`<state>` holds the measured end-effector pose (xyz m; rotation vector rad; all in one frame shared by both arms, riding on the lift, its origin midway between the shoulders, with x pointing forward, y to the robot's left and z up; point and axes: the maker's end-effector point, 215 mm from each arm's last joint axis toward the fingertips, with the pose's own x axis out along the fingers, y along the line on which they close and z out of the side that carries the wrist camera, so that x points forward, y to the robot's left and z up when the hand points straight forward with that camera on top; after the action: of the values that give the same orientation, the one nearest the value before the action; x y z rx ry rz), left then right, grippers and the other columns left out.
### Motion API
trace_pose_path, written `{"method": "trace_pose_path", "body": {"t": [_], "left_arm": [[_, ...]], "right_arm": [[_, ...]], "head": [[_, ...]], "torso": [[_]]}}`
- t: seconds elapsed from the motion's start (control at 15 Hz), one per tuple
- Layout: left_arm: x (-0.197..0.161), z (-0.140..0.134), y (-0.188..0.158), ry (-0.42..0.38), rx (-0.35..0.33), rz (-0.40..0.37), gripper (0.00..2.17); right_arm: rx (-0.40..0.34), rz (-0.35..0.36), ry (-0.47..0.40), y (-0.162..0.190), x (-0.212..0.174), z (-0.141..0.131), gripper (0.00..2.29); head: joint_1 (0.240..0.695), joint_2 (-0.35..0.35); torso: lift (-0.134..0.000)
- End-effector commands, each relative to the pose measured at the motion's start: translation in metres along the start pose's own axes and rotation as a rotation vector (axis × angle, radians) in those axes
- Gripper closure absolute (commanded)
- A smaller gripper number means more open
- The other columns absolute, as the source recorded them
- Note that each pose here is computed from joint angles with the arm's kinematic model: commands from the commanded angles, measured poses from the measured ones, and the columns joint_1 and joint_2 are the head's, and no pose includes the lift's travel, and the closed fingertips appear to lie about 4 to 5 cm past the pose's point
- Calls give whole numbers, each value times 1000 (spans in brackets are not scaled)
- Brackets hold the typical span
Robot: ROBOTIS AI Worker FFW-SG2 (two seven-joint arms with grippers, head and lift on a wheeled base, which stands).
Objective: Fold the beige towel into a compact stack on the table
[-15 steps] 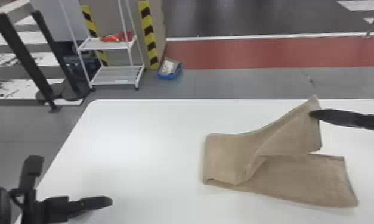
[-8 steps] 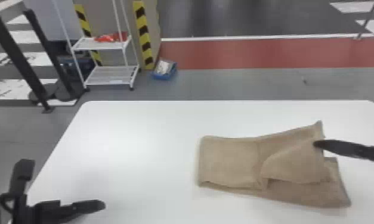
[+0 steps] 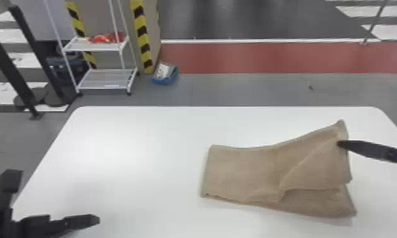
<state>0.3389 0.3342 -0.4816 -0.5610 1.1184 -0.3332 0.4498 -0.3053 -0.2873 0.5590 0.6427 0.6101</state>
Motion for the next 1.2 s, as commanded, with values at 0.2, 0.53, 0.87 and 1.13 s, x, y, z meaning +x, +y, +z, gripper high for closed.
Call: {"method": "trace_pose_path", "body": {"t": [0.2,0.53,0.87,1.13], "left_arm": [[-2,2,-2,-1,8,2,90],[4,2,0,16,7,7,90],[14,-3,-1,40,1,6,90],[15,-4,1,42,-3,12,90]], "right_arm": [[-34,6,-1,13,-5,0,1301],[107,-84,53,-40,-11,-45,1301],[108,-151,90,-89,-2,-55,1301],[104,-166,81,-106,2,-38,1187]], "head": [[695,51],[695,32],[695,-17],[695,-48]], "torso": [[-124],[-124],[-124],[-124]]}}
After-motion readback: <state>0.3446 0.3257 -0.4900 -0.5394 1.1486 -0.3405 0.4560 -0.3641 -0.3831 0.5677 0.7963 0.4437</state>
